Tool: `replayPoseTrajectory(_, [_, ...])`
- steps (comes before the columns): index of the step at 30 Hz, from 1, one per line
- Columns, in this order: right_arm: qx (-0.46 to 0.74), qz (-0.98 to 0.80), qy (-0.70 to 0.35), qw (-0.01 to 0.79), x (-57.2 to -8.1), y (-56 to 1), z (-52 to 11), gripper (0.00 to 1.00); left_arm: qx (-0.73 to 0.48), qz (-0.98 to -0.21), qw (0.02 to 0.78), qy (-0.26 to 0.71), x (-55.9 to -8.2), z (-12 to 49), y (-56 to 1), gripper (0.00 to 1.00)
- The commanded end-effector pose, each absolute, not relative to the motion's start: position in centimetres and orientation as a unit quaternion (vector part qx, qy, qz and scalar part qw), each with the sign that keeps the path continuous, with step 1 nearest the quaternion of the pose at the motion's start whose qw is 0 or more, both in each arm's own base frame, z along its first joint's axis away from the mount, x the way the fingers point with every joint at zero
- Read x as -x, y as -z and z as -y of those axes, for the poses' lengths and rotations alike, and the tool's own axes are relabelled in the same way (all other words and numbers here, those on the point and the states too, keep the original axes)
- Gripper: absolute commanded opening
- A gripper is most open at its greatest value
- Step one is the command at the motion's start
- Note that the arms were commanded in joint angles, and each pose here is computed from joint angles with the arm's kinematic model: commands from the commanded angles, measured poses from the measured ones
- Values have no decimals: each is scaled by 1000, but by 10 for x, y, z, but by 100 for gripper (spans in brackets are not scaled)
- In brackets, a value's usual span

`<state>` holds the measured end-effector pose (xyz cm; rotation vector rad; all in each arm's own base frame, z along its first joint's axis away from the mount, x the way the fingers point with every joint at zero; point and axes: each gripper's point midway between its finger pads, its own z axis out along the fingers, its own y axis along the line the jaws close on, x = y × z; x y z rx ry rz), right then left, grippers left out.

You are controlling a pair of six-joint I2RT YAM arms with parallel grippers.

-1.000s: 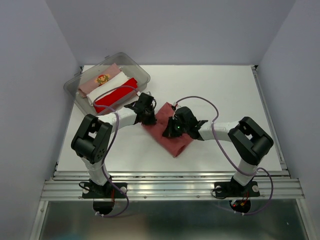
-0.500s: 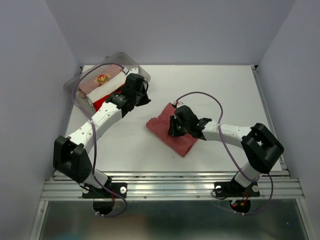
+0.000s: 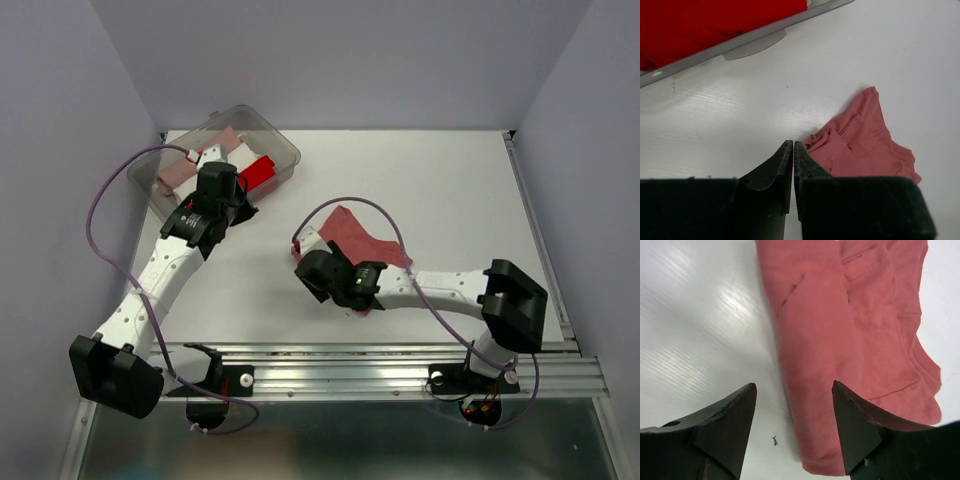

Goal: Roll the t-shirts
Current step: Roll the T-shirt to the center of the board.

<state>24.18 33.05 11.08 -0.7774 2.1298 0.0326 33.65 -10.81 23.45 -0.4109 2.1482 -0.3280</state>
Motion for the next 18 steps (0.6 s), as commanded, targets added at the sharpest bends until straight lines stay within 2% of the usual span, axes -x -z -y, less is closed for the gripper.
replayPoseTrajectory(1, [364, -807, 130, 446, -244, -104, -315, 69, 165, -877, 431, 133, -328, 107, -218, 17])
replayPoseTrajectory(3, [372, -800, 143, 449, -244, -100, -317, 72, 165, -880, 424, 133, -326, 108, -212, 17])
replayPoseTrajectory(18, [413, -790, 174, 419, -236, -39, -305, 73, 165, -887, 405, 144, -328, 115, -193, 17])
